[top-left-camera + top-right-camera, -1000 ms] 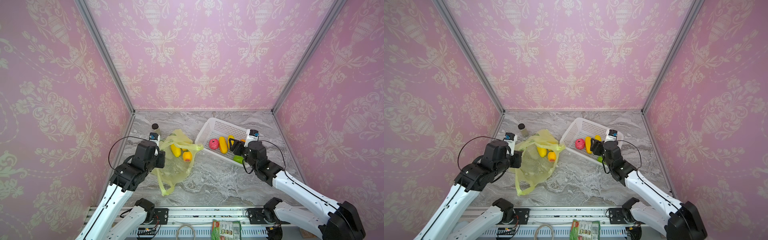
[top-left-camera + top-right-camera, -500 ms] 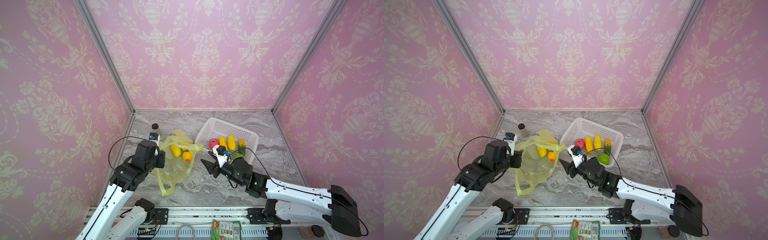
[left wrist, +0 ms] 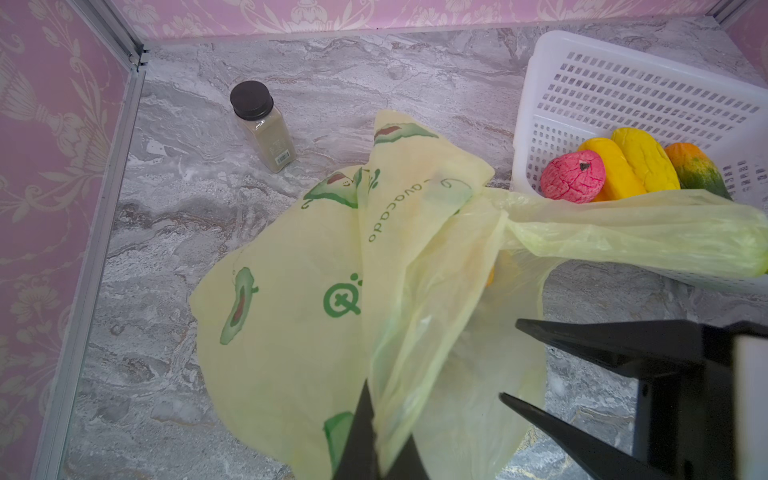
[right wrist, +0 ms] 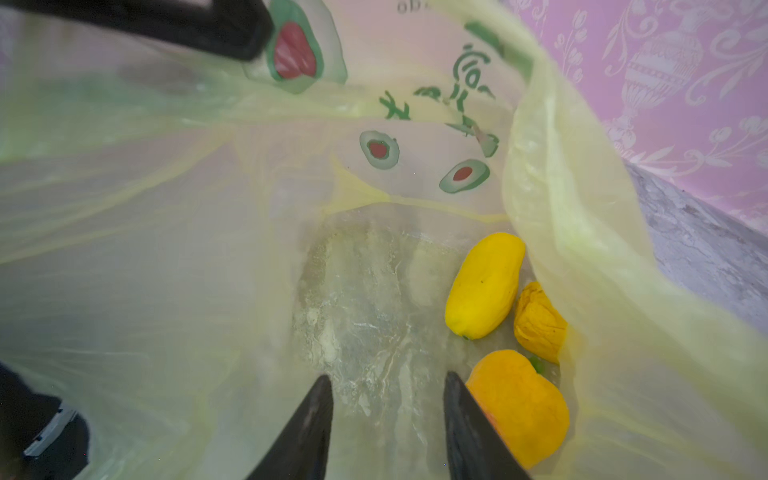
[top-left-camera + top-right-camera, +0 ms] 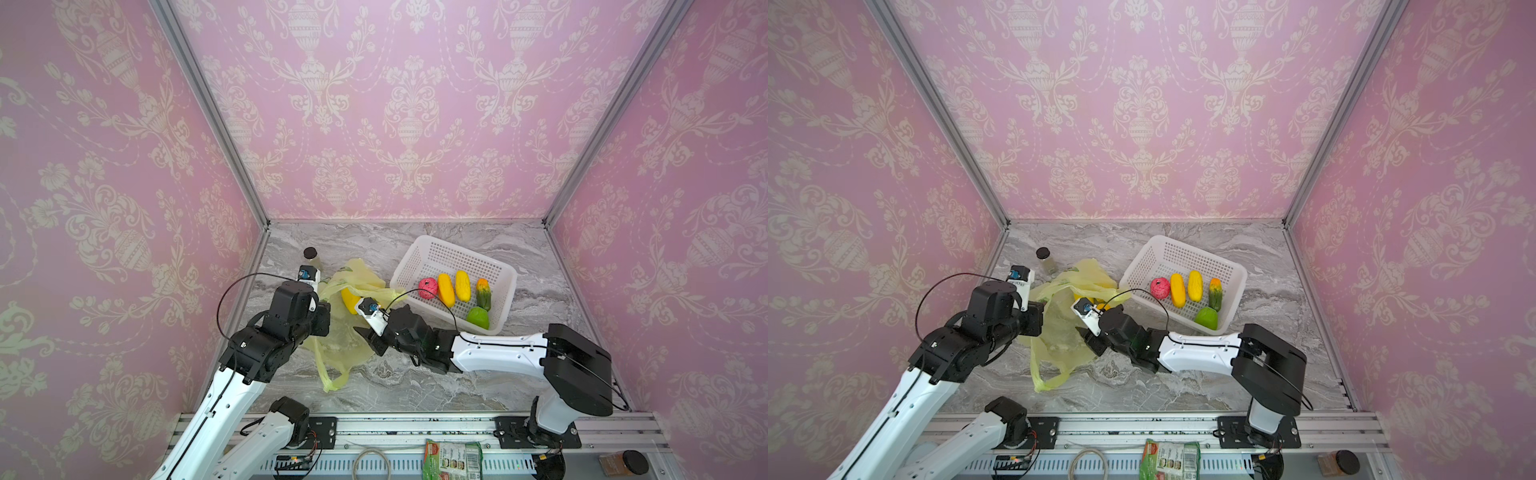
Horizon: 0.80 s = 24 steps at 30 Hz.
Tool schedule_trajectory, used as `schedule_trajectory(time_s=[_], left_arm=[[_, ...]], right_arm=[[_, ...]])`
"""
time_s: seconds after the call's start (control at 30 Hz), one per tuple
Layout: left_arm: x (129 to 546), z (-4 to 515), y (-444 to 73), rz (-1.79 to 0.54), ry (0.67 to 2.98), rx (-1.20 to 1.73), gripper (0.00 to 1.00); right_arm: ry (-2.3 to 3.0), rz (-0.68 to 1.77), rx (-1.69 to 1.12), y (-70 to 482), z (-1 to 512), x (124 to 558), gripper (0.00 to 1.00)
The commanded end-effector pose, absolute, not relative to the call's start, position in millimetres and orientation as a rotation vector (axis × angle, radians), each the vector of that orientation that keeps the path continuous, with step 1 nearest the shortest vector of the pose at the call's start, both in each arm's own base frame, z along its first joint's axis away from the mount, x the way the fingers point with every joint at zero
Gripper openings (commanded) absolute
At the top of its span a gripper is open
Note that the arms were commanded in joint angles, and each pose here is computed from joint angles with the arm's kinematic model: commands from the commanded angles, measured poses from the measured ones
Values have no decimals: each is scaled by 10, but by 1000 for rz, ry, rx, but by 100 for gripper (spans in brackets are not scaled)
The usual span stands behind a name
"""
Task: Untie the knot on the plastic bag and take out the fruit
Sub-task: 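Withdraw the right gripper from the basket back toward the bag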
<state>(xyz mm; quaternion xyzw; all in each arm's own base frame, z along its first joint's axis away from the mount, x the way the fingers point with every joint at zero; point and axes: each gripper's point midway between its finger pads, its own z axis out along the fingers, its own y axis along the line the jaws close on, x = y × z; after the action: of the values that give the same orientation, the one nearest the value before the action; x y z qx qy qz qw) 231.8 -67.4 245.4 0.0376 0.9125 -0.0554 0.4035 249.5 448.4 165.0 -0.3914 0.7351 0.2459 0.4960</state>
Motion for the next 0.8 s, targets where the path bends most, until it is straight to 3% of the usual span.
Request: schedule_trajectory(time_s=[0.0, 0.57, 0.77], left_arm=[[2290, 2408, -644, -132, 2319, 75, 0], [2283, 2413, -648, -135, 2316, 77, 0], [2279, 2419, -650, -138, 2314, 79, 0]], right_arm=[[1821, 528, -981, 4637, 1526, 2612, 39], [1885, 334, -940, 4981, 953, 2964, 33], [1889, 230, -812, 4866, 868, 3186, 42]])
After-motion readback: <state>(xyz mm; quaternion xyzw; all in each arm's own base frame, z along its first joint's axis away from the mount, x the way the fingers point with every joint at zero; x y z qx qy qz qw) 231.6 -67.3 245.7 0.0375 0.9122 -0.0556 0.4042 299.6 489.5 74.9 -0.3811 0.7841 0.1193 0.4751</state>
